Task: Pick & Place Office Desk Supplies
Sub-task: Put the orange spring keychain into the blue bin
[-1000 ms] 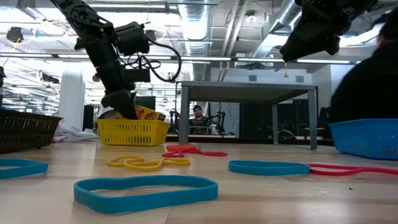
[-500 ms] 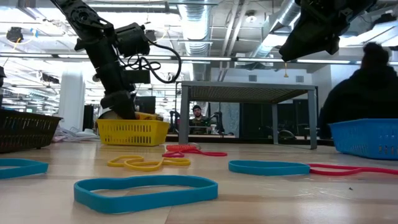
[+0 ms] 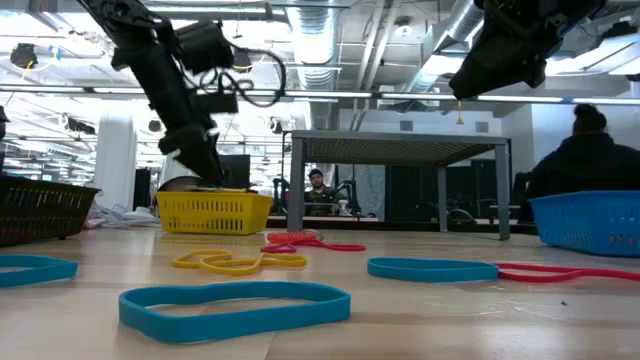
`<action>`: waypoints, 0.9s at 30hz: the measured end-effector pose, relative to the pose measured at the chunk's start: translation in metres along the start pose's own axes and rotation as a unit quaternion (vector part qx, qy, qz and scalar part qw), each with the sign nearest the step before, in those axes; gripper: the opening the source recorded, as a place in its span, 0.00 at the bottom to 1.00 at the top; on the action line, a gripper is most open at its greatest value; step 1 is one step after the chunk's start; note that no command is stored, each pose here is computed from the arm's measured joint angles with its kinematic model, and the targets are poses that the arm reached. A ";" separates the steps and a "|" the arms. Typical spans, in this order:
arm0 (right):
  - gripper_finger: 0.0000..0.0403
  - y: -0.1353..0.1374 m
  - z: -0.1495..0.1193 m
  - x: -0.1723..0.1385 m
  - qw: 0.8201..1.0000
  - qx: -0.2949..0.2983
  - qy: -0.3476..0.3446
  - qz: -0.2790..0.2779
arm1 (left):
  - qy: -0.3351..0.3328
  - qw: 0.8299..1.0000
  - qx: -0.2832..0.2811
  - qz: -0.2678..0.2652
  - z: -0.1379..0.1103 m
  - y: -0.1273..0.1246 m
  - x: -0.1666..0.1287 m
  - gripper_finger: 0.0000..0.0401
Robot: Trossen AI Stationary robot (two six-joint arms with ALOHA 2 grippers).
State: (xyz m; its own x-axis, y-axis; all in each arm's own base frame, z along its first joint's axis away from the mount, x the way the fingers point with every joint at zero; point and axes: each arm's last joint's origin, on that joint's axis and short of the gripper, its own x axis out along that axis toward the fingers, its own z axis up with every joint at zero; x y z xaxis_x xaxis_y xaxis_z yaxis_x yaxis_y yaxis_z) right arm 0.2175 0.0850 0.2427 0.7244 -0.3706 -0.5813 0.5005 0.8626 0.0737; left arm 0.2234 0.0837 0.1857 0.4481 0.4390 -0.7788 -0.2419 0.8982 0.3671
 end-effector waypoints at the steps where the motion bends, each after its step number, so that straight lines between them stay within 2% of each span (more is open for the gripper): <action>1: 0.30 0.000 0.000 0.000 1.000 0.000 0.000 0.000 | -0.010 1.000 -0.003 0.004 0.001 0.002 -0.005 0.60; 7: 0.30 0.000 0.000 0.000 1.000 0.000 0.000 0.000 | -0.099 0.995 -0.024 -0.003 0.005 0.012 -0.043 0.67; 10: 0.30 0.000 0.000 0.000 1.000 0.000 0.000 -0.001 | -0.145 0.988 -0.031 -0.035 0.005 0.014 -0.059 0.67; 14: 0.30 0.000 0.000 0.000 1.000 -0.005 0.000 -0.001 | -0.199 0.973 -0.021 -0.112 0.007 0.009 -0.074 0.64; 19: 0.30 0.000 0.001 0.001 1.000 -0.002 -0.004 -0.001 | -0.238 0.955 0.029 -0.172 0.018 -0.019 -0.082 0.61; 27: 0.30 0.001 0.003 0.001 1.000 0.004 -0.010 0.005 | -0.277 0.934 0.132 -0.183 0.036 -0.070 -0.073 0.61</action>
State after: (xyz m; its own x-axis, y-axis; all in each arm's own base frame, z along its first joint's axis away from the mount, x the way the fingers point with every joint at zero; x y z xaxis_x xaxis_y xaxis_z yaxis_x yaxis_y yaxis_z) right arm 0.2198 0.0850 0.2446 0.7389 -0.3694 -0.5635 0.4968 0.8636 0.0853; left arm 0.2388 -0.0101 0.2354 0.8532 -0.0185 -0.5213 0.2021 0.9330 0.2977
